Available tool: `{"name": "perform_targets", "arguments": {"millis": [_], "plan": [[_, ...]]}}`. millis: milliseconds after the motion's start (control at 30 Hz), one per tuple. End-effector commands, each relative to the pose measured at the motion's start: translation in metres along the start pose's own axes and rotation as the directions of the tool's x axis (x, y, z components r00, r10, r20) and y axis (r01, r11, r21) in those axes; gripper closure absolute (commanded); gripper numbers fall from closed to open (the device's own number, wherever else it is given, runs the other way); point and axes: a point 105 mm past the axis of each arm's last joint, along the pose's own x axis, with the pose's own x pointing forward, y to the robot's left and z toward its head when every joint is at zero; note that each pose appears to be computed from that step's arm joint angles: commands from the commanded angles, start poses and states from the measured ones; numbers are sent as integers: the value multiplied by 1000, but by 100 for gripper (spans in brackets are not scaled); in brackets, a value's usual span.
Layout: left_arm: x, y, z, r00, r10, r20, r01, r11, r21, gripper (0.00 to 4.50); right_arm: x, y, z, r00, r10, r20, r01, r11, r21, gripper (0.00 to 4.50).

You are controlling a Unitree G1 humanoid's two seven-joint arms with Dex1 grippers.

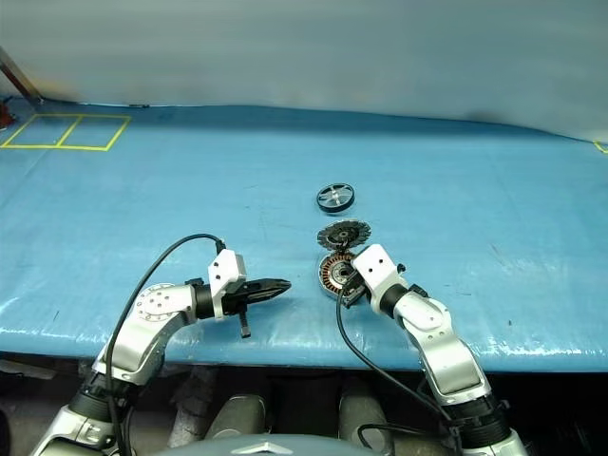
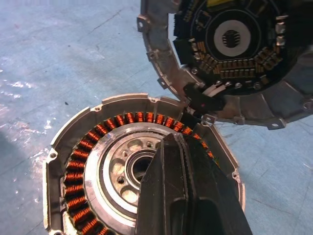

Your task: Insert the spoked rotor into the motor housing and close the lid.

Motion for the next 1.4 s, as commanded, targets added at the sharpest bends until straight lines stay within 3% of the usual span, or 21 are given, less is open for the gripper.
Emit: {"name": "perform_targets", "arguments": {"millis": [33, 200, 500, 733, 833, 900, 1133, 1400], "plan": [[3, -13, 13, 998, -55, 37, 53, 998, 36, 450, 2, 12, -19, 998, 27, -58, -26, 999, 21, 447], [-2, -8, 11, 999, -35, 21, 34, 998, 45, 450, 1, 20, -18, 998, 44, -43, -43, 999, 34, 447], [1, -6, 19, 996, -29, 79, 28, 1000, 14, 450, -9, 7, 30, 981, 6, 194, -44, 980, 193, 447], [3, -6, 19, 998, -26, 64, 25, 1000, 19, 450, -6, 10, 29, 987, 19, 159, -41, 990, 136, 447], [5, -10, 19, 998, -29, 62, 27, 999, 18, 450, -1, 20, -2, 998, 56, 3, -56, 998, 24, 447], [6, -10, 20, 998, -26, 63, 25, 999, 20, 450, 0, 22, -9, 998, 60, -22, -60, 998, 26, 447], [-1, 1, 30, 994, 49, 97, -51, 999, 18, 450, -2, 19, -6, 999, 46, -4, -45, 998, 44, 447], [-28, 53, 36, 939, 307, 153, -296, 951, -90, 450, -16, 18, 27, 991, 54, 125, -62, 996, 61, 447]]}}
